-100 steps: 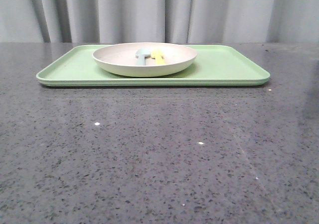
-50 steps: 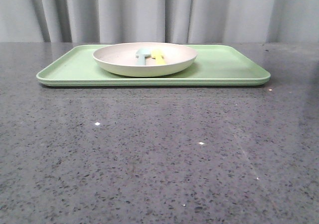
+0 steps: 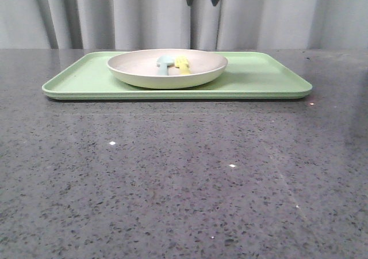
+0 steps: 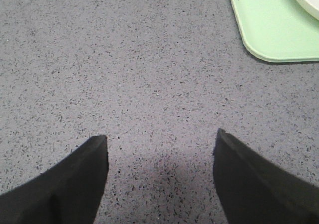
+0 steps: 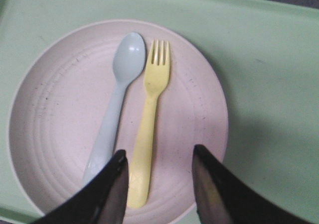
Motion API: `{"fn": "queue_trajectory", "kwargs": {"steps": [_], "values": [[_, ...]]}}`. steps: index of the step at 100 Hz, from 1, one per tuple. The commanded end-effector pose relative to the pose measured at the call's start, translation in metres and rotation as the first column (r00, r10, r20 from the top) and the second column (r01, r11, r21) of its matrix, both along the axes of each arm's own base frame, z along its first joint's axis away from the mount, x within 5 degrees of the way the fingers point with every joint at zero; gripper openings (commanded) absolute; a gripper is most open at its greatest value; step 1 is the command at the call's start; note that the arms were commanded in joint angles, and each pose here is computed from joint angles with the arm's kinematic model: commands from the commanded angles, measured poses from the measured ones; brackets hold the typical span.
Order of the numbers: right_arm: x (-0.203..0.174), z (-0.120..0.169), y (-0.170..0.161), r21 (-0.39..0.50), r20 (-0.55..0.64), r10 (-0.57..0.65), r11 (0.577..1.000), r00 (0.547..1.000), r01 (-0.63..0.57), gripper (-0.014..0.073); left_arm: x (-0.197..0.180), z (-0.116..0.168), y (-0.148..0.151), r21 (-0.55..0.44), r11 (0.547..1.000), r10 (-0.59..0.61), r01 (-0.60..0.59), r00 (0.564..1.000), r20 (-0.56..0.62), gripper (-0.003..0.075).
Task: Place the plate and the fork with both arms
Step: 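Move the right gripper over the plate and lower onto the yellow fork, then close the right gripper on the yellow fork handle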
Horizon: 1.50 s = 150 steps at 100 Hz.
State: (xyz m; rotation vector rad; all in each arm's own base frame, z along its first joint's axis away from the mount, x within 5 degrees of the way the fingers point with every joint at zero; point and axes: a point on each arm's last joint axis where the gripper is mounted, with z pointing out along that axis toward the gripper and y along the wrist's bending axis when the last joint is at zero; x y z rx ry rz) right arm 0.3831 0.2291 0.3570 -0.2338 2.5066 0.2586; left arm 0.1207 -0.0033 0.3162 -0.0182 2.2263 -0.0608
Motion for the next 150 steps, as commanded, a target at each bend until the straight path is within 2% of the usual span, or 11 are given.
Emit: {"fn": "queue_trajectory", "kwargs": {"steps": [1,46,71,150], "values": [[-0.005,0.029,-0.004,0.052,0.094,-0.011,0.999,0.996,0.006,0.0325,0.003,0.013,0.000,-0.019,1.000,0.013,-0.011,0.996,0.089,0.0438],[0.005,-0.008,0.015,0.036,-0.007,0.002,0.999,1.000,-0.002,0.0325,0.003,0.013,0.000,-0.019,1.000,0.013,-0.011,0.996,0.089,0.0438],[0.010,-0.032,0.022,-0.007,-0.074,0.005,1.000,0.997,-0.006,0.0325,0.003,0.013,0.000,-0.019,1.000,0.013,-0.011,0.996,0.089,0.0438],[0.015,-0.051,0.028,-0.001,-0.126,-0.003,1.000,0.992,0.003,0.0325,0.003,0.013,0.000,-0.019,1.000,0.013,-0.011,0.996,0.089,0.0438]]}}
